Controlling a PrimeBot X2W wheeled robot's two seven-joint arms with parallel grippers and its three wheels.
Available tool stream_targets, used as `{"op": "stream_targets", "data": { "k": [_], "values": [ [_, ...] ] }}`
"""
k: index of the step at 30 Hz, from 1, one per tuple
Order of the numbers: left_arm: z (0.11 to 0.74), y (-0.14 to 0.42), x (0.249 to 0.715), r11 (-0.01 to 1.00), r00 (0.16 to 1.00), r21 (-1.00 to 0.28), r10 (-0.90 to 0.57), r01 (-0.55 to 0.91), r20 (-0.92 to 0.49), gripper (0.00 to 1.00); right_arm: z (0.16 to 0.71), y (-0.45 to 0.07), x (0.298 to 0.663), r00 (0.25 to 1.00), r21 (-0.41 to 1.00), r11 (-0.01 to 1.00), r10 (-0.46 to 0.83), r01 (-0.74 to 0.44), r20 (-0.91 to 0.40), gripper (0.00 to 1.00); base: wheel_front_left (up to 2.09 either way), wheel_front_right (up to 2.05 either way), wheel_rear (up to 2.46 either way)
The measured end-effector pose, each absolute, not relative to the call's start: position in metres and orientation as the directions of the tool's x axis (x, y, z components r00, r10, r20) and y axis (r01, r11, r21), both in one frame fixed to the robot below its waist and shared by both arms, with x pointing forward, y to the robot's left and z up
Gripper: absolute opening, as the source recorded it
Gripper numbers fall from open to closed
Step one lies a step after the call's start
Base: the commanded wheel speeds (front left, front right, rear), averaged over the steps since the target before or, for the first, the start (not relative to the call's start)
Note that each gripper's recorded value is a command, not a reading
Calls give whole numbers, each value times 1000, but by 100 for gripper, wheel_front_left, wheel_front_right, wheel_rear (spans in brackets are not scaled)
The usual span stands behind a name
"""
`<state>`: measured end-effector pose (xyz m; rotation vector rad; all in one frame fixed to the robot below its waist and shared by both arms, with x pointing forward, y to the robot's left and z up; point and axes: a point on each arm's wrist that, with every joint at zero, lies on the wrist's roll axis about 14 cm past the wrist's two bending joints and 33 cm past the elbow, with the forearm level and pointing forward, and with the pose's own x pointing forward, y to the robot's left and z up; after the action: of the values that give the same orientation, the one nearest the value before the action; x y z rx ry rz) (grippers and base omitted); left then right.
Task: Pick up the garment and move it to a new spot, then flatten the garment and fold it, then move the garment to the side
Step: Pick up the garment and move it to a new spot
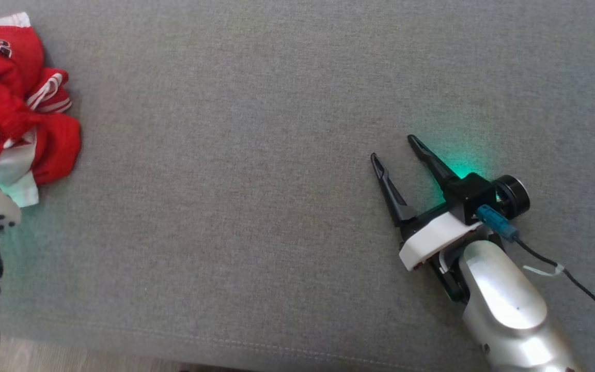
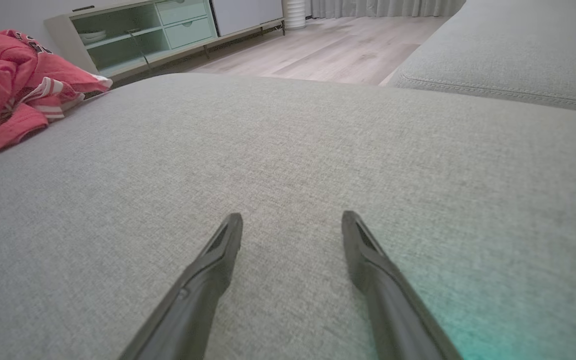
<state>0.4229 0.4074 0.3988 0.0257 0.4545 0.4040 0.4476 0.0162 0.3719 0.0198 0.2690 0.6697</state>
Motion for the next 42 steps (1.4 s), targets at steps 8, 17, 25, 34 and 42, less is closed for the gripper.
{"op": "stream_targets", "data": {
  "k": [8,17,25,34,42],
  "values": [
    [495,390,478,952,945,122,296,-281,-138,0,391,4,449,783,93,811,582,-577,-217,100,0,0,0],
    [629,216,532,984,952,100,-167,145,257,0,422,-16,431,825,102,842,539,-529,-170,100,0,0,0],
    [670,57,519,856,787,29,-487,515,378,0,441,-47,420,874,110,883,467,-455,-136,100,0,0,0],
    [542,-2,474,797,809,-138,-579,587,97,100,445,-75,406,908,112,917,396,-383,-136,100,0,0,0],
    [471,59,438,906,916,-194,-396,377,-67,100,455,-79,406,919,126,923,378,-365,-108,100,0,0,0]
  ]
}}
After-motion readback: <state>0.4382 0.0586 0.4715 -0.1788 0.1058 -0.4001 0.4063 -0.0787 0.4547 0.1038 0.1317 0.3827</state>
